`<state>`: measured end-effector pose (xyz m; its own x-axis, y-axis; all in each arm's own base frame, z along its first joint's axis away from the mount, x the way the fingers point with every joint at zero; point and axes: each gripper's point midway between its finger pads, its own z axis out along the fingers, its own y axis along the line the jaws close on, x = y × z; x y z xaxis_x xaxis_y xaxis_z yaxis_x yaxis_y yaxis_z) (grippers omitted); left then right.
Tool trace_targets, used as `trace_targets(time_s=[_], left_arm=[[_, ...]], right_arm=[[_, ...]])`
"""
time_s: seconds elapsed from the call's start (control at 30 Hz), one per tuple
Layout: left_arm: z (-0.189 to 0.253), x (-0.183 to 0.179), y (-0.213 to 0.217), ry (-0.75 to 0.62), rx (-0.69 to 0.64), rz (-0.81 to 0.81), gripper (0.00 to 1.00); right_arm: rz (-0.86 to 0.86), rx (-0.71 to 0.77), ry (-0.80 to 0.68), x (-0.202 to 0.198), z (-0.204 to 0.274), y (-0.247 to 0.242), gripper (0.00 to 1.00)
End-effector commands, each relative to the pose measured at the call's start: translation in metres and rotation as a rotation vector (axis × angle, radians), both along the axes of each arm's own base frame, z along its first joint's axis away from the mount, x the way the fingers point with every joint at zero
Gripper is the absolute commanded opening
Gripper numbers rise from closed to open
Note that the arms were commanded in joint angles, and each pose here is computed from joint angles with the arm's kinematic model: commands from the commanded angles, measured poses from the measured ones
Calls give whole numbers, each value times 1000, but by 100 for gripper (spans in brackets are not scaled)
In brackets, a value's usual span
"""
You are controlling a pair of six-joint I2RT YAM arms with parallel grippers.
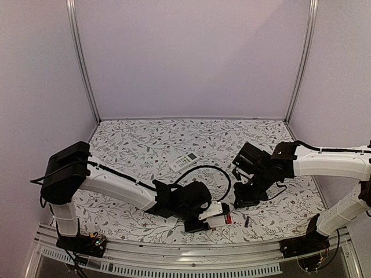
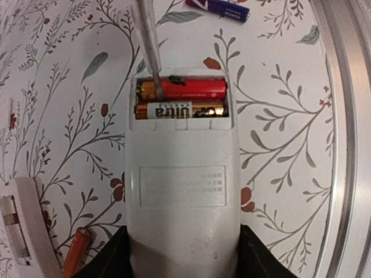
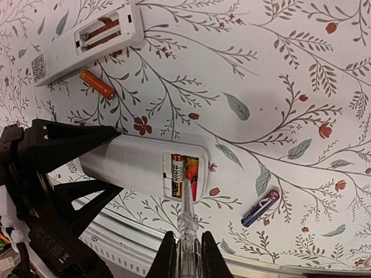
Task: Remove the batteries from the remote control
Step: Remove the battery from the remote control without the battery cover.
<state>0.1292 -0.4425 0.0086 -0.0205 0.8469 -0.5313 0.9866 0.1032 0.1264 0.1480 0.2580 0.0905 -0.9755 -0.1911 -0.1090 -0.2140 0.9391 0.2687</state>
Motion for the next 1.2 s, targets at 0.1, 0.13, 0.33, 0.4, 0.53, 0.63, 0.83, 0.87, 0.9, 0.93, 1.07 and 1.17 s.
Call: trace_targets(time_s=[0.1,0.13,0.33,0.4,0.53,0.63,0.83,0.87,0.9,0.93,1.07,1.17], left_arm=[[-78,-10,85,37,369,-8,28],[-78,-10,84,40,369,-9,28],[-82,-11,85,50,376,-9,28],[-83,-11,86,51,379,-8,28],[-84,-9,87,51,382,-2,27],[-83,-8,88,51,383,0,27],[-86,-5,91,54,397,9,27],[-86,-4,91,54,398,11,27],[-86,-3,92,52,398,13,27],[-86,-3,92,52,398,16,27],[-85,0,93,53,399,22,27],[-86,2,94,55,401,27,27]], right_arm=[[-98,65,52,-13,-44,-3,0],[-111,96,57,-13,-46,-4,0],[-86,385,144,-22,-44,4,0],[-58,455,148,-20,-38,8,0],[-24,566,179,-22,-28,8,0],[-17,634,222,-28,-26,2,0],[22,772,278,-36,-14,-1,0],[29,785,283,-37,-12,0,0],[35,796,288,-38,-9,0,0],[39,806,296,-39,-7,0,0],[39,857,306,-38,5,-4,0],[32,900,296,-36,16,-8,0]])
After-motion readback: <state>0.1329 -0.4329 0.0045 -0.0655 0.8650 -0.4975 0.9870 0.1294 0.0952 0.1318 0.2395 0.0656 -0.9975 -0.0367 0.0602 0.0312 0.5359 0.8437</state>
